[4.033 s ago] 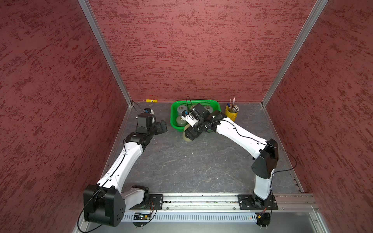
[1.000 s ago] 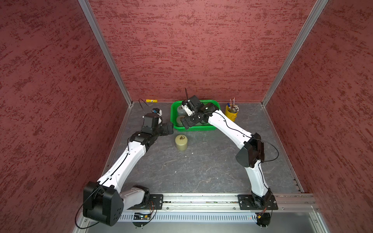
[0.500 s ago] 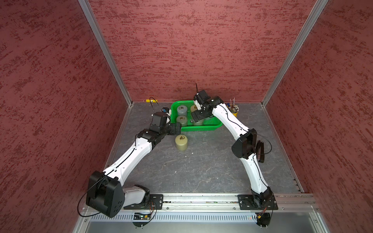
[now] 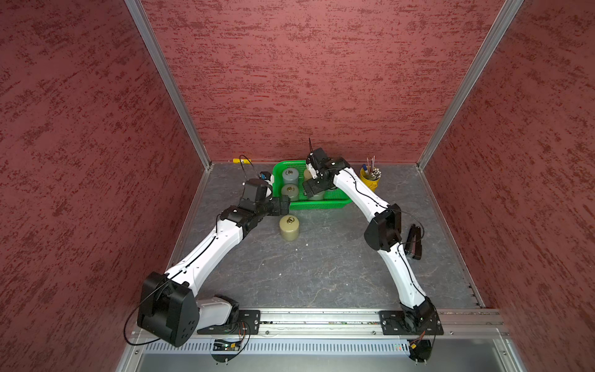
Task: Take the tea canister out of the basket
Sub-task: Pick up the tea canister from the basket.
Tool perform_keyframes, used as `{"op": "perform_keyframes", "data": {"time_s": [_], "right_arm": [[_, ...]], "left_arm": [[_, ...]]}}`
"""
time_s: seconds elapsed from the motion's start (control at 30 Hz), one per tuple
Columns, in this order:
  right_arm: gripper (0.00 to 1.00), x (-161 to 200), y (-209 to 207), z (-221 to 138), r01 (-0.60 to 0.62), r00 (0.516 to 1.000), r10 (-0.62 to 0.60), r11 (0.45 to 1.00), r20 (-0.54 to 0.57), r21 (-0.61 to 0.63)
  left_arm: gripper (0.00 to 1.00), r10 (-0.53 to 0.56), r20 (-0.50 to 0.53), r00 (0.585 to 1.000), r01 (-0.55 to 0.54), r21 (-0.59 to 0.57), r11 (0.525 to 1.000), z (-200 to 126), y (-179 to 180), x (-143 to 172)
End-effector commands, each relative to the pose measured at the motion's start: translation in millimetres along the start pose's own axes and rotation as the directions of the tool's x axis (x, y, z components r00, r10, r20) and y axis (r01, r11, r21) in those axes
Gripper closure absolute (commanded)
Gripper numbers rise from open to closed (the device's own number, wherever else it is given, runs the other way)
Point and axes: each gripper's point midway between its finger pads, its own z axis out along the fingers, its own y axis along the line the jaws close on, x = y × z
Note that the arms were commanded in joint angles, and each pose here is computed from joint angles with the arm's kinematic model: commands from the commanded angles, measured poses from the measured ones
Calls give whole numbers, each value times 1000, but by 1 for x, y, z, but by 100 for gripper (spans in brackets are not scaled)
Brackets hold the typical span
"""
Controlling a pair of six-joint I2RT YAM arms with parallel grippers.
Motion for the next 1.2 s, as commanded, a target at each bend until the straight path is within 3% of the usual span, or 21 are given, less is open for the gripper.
{"op": "perform_keyframes", "data": {"time_s": [0.0, 0.7, 1.17], "right_arm": [[1, -13, -9, 6, -14, 999, 13, 1000, 45, 25], [1, -8, -8, 37, -51, 998, 52, 998, 24, -37], [10, -4, -3, 46, -55, 998, 56, 997, 7, -62]], "left_arm": [[0, 10, 38, 999, -11, 24, 1000, -4, -8, -13], [0, 12, 33, 999, -13, 19, 1000, -1, -7, -13], [0, 20, 25, 999, -21, 12, 1000, 3, -6, -12]]}}
